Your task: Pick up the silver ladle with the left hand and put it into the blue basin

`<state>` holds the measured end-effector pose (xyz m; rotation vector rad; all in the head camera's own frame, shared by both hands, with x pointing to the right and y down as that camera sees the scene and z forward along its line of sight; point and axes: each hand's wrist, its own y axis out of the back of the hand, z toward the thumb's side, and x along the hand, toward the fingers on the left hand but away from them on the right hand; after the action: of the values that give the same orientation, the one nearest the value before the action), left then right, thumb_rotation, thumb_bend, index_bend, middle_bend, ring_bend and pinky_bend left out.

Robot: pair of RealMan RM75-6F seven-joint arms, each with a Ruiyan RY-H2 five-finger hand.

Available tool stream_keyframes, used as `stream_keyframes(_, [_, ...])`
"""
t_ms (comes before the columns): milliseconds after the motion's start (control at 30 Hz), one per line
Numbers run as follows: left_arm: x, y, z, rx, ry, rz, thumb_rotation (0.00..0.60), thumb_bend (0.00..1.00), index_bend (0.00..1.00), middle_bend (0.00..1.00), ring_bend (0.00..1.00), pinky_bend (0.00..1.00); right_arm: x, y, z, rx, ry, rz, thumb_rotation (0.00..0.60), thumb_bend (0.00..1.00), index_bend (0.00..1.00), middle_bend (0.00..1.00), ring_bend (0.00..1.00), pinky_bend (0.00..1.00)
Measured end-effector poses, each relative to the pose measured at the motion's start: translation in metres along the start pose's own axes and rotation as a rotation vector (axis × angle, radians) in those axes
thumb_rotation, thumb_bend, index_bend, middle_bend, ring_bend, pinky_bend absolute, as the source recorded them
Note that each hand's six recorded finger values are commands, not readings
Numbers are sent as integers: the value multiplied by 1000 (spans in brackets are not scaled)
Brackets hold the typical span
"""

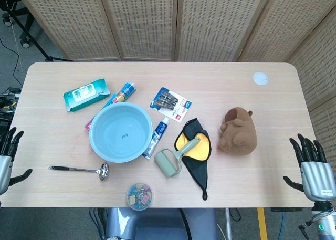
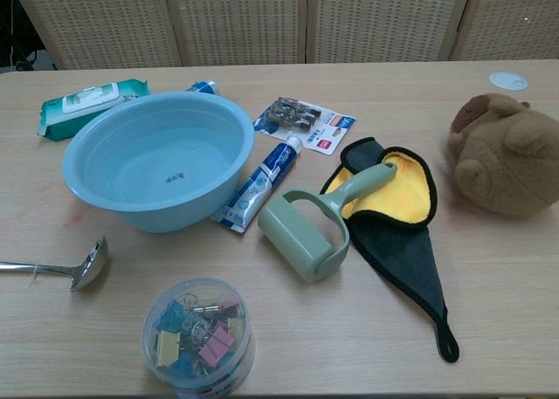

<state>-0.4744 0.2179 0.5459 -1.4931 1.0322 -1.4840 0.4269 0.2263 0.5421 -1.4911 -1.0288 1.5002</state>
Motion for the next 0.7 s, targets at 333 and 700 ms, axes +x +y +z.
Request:
stream_keyframes(333, [-1, -3, 1, 3, -4, -13, 600, 0, 0, 0, 0, 0, 1, 0, 0, -7, 2, 1, 600, 0, 0, 0, 0, 0])
stream_keyframes(700, [1, -11, 7, 10, -32, -55, 600, 36, 0, 532, 398, 278, 0, -1, 0, -8, 0, 7, 600, 0, 0, 0, 0, 0])
